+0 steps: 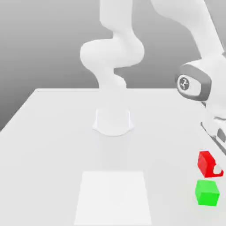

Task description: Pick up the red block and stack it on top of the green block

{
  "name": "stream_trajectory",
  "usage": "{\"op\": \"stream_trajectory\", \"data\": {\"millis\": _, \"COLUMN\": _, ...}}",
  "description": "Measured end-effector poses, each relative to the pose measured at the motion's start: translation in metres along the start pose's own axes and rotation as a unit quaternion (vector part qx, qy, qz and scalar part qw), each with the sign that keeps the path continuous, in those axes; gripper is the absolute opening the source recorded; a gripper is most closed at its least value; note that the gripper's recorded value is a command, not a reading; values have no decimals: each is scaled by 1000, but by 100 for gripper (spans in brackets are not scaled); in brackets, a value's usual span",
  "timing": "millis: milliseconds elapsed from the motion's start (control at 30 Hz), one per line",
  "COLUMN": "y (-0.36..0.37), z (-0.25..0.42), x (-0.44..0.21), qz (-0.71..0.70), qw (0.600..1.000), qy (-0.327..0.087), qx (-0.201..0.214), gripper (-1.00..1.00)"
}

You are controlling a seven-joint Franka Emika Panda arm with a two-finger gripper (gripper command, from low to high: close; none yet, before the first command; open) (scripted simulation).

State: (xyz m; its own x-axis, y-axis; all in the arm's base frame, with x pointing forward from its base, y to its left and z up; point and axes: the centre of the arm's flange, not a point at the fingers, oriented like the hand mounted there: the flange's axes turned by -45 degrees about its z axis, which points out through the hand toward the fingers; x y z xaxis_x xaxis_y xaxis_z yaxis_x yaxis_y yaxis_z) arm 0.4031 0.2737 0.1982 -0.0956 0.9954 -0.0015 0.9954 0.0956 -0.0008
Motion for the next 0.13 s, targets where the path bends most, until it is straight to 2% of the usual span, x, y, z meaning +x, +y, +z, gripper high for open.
{"op": "stream_trajectory", "data": {"millis": 33, "y": 0, "z": 11, "x": 0, "qz": -1, "qw": 1000, "qy": 0, "qx": 0, "gripper": 100}}
{"op": "stream_trajectory", "data": {"millis": 133, "y": 0, "z": 11, "x": 0, "qz": -1, "qw": 1000, "qy": 0, "qx": 0, "gripper": 100}}
